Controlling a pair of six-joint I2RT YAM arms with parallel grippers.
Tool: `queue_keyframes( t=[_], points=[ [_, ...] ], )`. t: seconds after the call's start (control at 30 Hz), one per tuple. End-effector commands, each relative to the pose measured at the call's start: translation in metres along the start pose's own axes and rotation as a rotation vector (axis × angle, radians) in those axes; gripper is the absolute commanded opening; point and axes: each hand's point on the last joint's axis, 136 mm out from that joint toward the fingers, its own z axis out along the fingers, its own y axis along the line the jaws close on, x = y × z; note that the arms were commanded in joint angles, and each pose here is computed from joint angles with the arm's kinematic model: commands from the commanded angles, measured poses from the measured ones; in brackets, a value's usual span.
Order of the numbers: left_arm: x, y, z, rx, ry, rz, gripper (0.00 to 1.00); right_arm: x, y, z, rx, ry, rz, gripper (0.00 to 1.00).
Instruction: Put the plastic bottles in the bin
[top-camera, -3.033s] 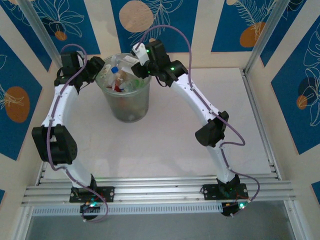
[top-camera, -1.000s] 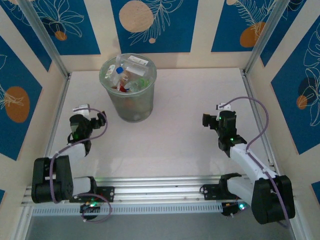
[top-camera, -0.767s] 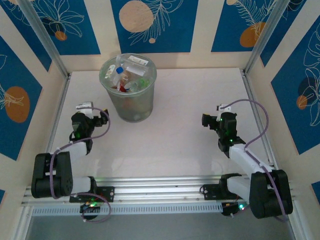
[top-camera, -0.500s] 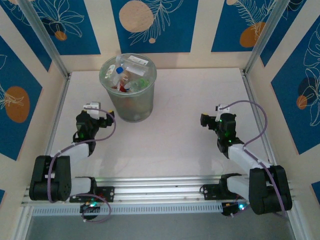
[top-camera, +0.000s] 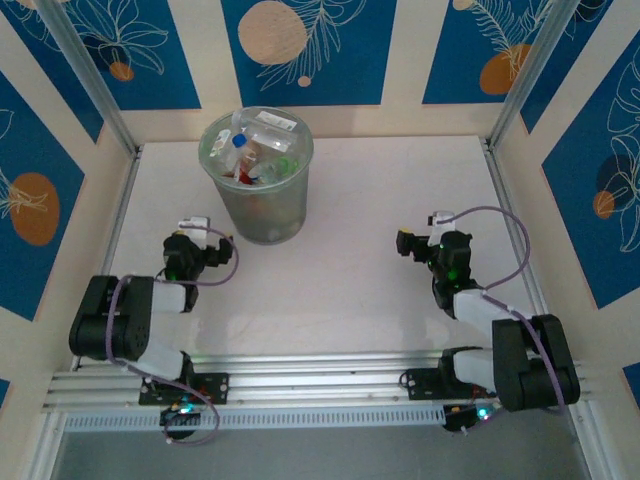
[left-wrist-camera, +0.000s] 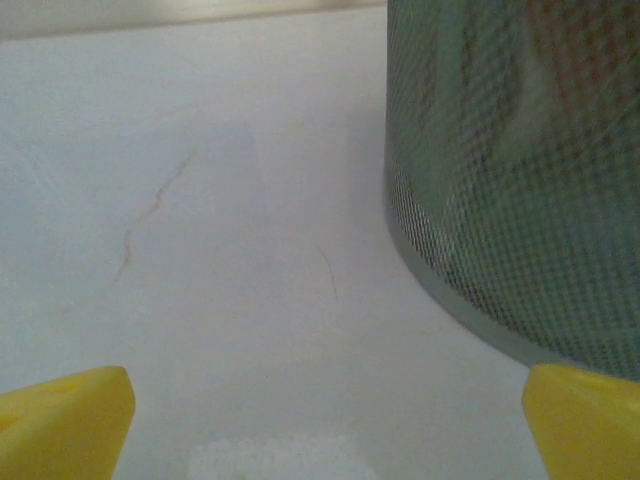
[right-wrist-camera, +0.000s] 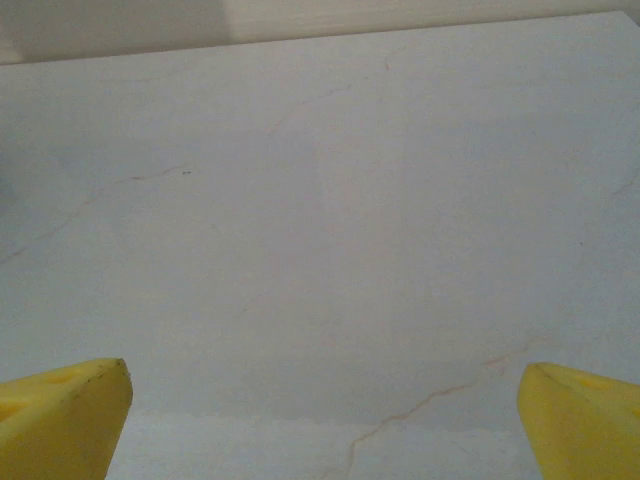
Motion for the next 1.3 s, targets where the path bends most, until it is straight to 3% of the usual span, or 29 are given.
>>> queue_keyframes(
  t=[0.0, 0.4, 0.63, 0.83, 0.9, 1.27],
  points=[
    [-0.02, -0.006, 0.005, 0.025, -0.059, 0.029, 1.0, -0.014, 0.009, 0.003, -0.057, -0.069, -0.006, 0.99],
    [-0.019, -0.003, 0.011, 0.01, -0.016, 0.018, 1.0, -0.015, 0.027, 0.007, -0.182, -0.109, -0.12, 0.99],
    [-0.018, -0.002, 0.011, 0.009, -0.015, 0.018, 1.0, 0.0, 0.019, 0.027, -0.221, -0.07, -0.081, 0.99],
    [-0.019, -0.003, 0.011, 0.01, -0.017, 0.019, 1.0, 0.002, 0.009, 0.036, -0.214, -0.032, -0.028, 0.99],
    [-0.018, -0.003, 0.011, 0.01, -0.016, 0.018, 0.99, 0.002, -0.005, 0.045, -0.142, 0.014, 0.022, 0.99],
    [-0.018, -0.003, 0.011, 0.01, -0.016, 0.02, 1.0, 0.001, -0.005, 0.047, -0.099, 0.005, -0.002, 0.99]
  ],
)
